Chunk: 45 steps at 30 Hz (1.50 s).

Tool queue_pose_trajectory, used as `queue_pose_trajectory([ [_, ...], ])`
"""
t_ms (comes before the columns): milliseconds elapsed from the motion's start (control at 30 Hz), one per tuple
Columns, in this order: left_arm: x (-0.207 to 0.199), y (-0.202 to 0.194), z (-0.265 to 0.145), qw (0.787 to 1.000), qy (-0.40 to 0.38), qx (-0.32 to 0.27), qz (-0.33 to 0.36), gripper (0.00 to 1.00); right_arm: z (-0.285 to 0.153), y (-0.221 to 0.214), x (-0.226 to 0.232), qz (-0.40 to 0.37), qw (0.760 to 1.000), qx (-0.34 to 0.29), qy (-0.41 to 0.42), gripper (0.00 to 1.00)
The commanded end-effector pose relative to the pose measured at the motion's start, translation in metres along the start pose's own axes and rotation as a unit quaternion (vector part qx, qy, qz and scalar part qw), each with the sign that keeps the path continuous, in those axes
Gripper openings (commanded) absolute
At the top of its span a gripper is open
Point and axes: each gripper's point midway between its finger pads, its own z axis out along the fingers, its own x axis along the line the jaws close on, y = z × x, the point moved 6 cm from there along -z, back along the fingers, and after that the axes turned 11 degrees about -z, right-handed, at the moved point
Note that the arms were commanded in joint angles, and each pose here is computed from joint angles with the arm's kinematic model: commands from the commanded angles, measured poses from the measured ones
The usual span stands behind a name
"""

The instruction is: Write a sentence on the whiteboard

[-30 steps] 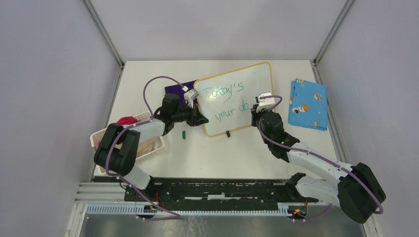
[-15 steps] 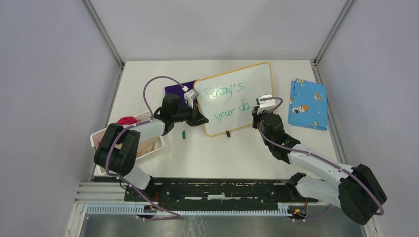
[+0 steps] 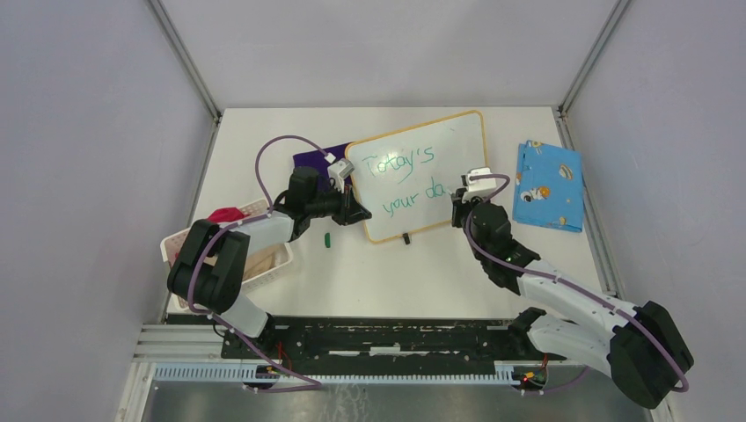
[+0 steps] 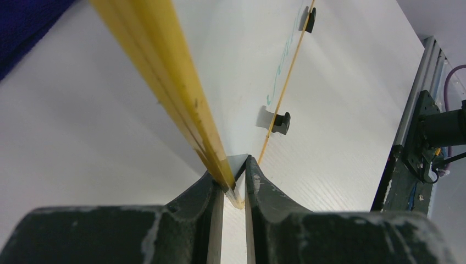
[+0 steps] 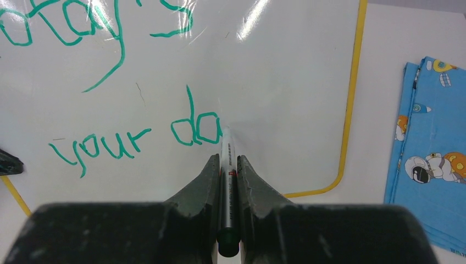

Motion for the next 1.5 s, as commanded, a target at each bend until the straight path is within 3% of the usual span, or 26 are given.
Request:
queue_pose_trajectory([
  [0, 0.013, -0.011, 0.001, 0.998, 0.045, 0.021, 0.039, 0.02, 0.007, 0.033, -0.003, 0.017, 0.999, -0.042, -0.012, 0.0],
  [1467, 0.012, -0.011, 0.002, 0.998, 0.044, 0.023, 0.041, 0.02, 0.007, -0.006, -0.007, 0.006, 1.0, 0.003, -0.023, 0.0],
])
